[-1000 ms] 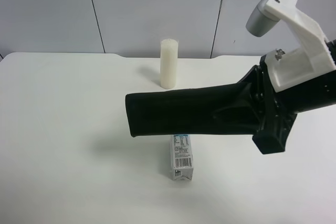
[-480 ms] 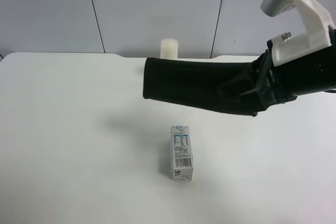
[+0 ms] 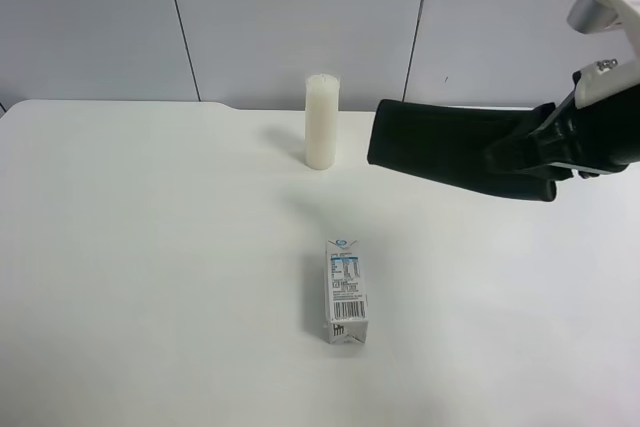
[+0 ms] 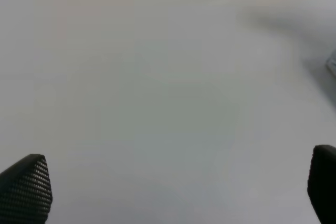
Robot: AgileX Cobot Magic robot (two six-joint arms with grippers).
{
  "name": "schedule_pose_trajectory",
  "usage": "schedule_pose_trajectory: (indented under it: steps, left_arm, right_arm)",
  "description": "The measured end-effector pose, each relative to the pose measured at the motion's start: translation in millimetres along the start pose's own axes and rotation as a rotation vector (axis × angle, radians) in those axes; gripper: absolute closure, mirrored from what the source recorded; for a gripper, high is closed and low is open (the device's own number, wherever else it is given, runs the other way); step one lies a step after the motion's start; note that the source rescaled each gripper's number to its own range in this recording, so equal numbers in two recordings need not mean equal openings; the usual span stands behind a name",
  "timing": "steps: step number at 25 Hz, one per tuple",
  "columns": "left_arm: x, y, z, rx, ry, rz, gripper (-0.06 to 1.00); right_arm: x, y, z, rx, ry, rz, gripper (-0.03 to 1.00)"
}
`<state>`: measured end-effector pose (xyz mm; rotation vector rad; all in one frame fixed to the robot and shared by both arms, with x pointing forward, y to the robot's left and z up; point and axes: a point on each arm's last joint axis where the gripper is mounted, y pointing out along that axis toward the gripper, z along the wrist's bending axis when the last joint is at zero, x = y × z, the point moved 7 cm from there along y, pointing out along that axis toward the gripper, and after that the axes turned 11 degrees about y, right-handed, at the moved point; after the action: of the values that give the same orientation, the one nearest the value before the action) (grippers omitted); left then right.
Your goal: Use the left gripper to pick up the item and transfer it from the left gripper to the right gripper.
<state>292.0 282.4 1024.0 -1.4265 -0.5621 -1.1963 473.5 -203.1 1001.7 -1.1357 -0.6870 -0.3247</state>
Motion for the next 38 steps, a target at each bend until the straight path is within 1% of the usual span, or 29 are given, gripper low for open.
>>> schedule_pose_trajectory:
  steps: [4, 6, 10, 11, 17, 27, 32, 33, 34, 35, 36, 38]
  left_arm:
    - [0, 0, 2, 0.038, -0.019, 0.007, -0.05]
    - [-1, 0, 3, 0.048, -0.024, 0.008, -0.05]
    - [-1, 0, 3, 0.053, -0.026, 0.009, -0.05]
    - [-1, 0, 3, 0.053, -0.026, 0.009, -0.05]
    - [-1, 0, 3, 0.053, -0.026, 0.009, -0.05]
    - [-1, 0, 3, 0.053, -0.026, 0.009, -0.05]
    - [-1, 0, 3, 0.053, -0.026, 0.009, -0.05]
    - [-1, 0, 3, 0.053, -0.026, 0.009, -0.05]
    - [-1, 0, 3, 0.053, -0.026, 0.01, -0.05]
    - [-1, 0, 3, 0.053, -0.026, 0.01, -0.05]
    - [-1, 0, 3, 0.053, -0.026, 0.01, -0.05]
    - [-1, 0, 3, 0.053, -0.026, 0.01, -0.05]
  right_arm:
    - [-7, 20, -21, -0.043, 0.05, 0.081, 0.96]
    - [-9, 31, -30, -0.066, 0.061, 0.1, 0.96]
    - [-11, 53, -45, -0.113, 0.05, 0.127, 0.96]
    - [-11, 53, -45, -0.113, 0.05, 0.127, 0.96]
    - [-12, 84, -69, -0.19, 0.019, 0.127, 0.96]
    - [-20, 112, -85, -0.229, 0.028, 0.147, 0.96]
    - [-22, 117, -88, -0.235, 0.03, 0.155, 0.97]
    - [-22, 117, -88, -0.235, 0.03, 0.155, 0.96]
    - [-23, 117, -88, -0.234, 0.031, 0.157, 0.89]
    - [-24, 118, -88, -0.232, 0.032, 0.163, 0.77]
    - [-25, 118, -88, -0.233, 0.033, 0.166, 0.63]
    - [-25, 119, -88, -0.232, 0.034, 0.171, 0.28]
